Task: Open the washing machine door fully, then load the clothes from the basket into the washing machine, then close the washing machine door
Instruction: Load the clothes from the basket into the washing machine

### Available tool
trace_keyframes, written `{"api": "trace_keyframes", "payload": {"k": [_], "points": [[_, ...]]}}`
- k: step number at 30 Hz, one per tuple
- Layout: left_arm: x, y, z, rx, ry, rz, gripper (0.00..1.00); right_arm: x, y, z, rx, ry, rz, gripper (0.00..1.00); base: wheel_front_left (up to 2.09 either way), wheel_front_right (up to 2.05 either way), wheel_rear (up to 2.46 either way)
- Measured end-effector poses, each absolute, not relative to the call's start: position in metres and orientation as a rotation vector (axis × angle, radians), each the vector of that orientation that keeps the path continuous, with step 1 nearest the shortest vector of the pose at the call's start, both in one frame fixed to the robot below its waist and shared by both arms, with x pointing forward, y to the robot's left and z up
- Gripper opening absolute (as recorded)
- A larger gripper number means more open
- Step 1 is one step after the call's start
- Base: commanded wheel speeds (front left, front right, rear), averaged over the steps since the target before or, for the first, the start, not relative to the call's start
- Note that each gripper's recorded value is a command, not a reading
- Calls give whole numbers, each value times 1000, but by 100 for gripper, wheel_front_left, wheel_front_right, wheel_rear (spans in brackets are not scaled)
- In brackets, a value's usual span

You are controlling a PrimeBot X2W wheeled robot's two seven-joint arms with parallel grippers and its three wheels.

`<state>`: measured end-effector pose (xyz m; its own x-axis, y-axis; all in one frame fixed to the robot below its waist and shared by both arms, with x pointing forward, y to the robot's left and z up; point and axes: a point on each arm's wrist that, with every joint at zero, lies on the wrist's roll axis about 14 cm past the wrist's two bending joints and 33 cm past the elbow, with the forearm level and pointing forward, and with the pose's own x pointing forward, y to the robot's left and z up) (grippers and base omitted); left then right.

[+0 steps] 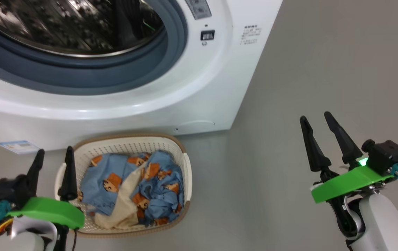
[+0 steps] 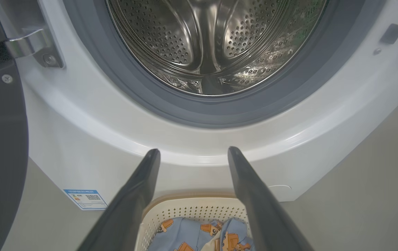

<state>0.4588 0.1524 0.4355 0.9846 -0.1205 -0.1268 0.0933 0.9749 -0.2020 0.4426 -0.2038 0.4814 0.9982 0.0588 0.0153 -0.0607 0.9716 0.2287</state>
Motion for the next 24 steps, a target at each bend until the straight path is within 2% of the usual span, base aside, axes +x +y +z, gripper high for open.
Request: {"api": "trace_keyframes", "payload": {"k": [24], "points": [[502, 104, 271, -207, 564, -266, 100, 493, -205, 411, 238, 107, 23, 100, 0, 0, 0]]}}
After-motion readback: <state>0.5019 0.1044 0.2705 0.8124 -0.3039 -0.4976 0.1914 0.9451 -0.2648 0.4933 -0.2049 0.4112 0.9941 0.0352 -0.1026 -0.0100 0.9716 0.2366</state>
